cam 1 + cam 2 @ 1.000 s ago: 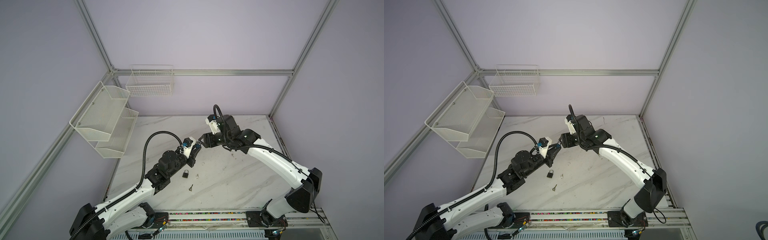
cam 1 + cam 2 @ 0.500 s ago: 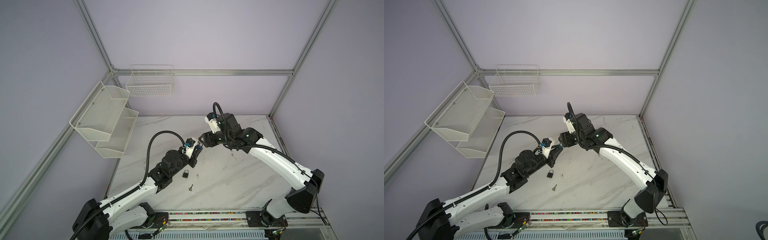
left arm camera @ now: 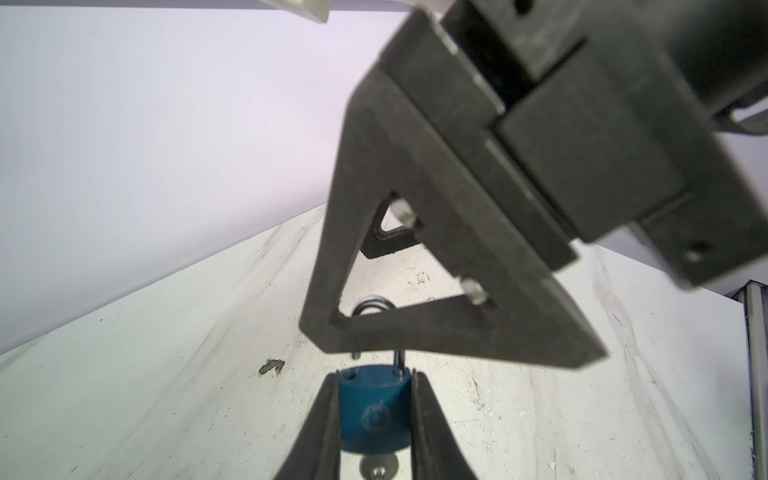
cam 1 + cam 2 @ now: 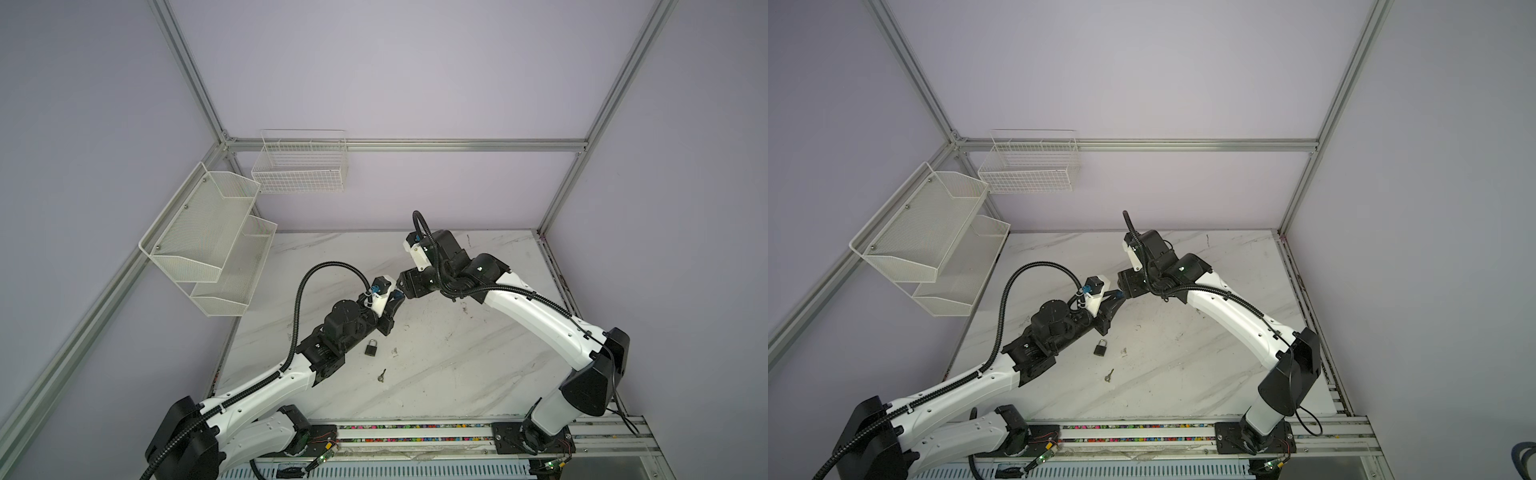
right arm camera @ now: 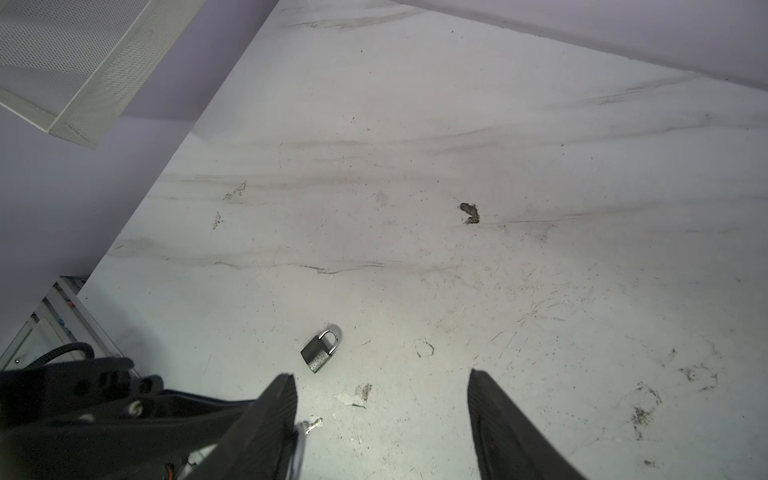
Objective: Unlock with the key
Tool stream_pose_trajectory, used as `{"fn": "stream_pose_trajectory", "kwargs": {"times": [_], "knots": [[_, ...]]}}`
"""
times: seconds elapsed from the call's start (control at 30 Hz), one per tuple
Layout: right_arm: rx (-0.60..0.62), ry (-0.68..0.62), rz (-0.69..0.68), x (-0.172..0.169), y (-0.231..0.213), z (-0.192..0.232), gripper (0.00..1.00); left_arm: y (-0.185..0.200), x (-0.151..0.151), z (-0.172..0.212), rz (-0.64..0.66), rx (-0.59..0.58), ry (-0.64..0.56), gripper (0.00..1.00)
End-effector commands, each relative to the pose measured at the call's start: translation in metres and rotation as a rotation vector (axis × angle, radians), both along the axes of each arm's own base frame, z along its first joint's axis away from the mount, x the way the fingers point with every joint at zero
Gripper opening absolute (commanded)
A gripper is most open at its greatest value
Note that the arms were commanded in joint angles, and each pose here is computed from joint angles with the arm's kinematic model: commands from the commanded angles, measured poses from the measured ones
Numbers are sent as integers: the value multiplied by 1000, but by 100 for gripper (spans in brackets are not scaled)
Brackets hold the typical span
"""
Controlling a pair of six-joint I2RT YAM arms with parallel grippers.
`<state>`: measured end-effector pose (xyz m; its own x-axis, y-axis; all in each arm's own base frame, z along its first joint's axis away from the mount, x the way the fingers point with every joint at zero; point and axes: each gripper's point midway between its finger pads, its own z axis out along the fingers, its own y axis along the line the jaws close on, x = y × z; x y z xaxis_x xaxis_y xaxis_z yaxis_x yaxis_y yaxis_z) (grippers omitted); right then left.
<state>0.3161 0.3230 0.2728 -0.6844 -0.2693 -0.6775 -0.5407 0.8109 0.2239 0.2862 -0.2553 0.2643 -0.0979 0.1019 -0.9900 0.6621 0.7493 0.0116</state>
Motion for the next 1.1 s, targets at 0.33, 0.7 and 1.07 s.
{"fn": "stream_pose_trajectory", "kwargs": {"times": [0.33,0.7,1.07], "knots": [[-81,-17,-30,2,-16,2,69,6,-1,26,16,-43,-86,0],[-98,-13,-32,-3,-23,-1,69,11,2,27,48,-42,-95,0],[-86,-16,-43,-5,-26,0,71,16,5,27,88,-59,-91,0]]}}
